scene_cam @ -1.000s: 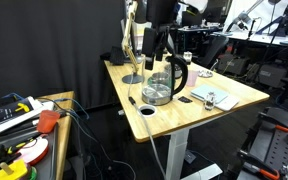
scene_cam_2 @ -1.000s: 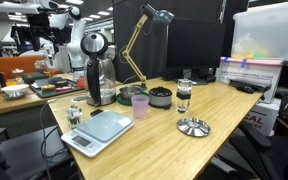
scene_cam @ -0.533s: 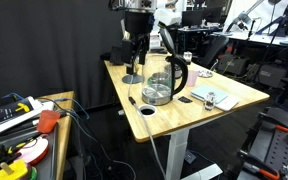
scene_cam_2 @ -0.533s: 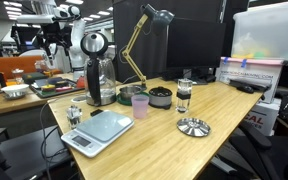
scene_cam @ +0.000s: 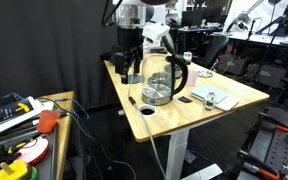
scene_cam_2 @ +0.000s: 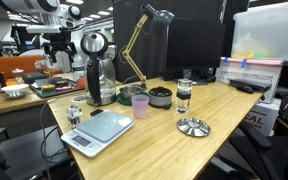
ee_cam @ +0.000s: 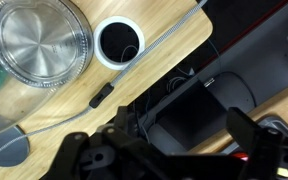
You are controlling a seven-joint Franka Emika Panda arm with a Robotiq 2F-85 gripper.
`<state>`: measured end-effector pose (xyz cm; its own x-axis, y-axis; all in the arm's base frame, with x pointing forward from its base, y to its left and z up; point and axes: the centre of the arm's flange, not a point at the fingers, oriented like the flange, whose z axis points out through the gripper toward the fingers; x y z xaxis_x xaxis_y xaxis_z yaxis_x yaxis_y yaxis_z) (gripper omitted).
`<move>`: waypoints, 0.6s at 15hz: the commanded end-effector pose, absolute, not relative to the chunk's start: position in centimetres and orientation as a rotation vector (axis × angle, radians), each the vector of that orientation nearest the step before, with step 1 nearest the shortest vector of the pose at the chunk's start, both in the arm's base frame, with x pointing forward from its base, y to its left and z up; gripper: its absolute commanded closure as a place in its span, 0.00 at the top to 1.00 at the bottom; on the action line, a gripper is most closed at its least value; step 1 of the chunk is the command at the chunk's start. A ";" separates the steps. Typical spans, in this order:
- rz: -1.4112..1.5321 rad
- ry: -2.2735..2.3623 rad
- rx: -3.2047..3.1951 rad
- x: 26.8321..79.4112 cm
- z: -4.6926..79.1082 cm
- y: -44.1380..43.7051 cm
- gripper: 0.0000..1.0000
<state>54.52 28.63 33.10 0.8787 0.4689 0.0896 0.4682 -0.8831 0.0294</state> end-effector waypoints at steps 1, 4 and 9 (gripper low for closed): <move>0.112 0.705 3.019 56.0 32.4 29.4 1.00; 0.085 0.678 3.021 56.6 31.3 29.0 0.74; 0.046 0.538 3.038 59.1 29.4 27.3 0.39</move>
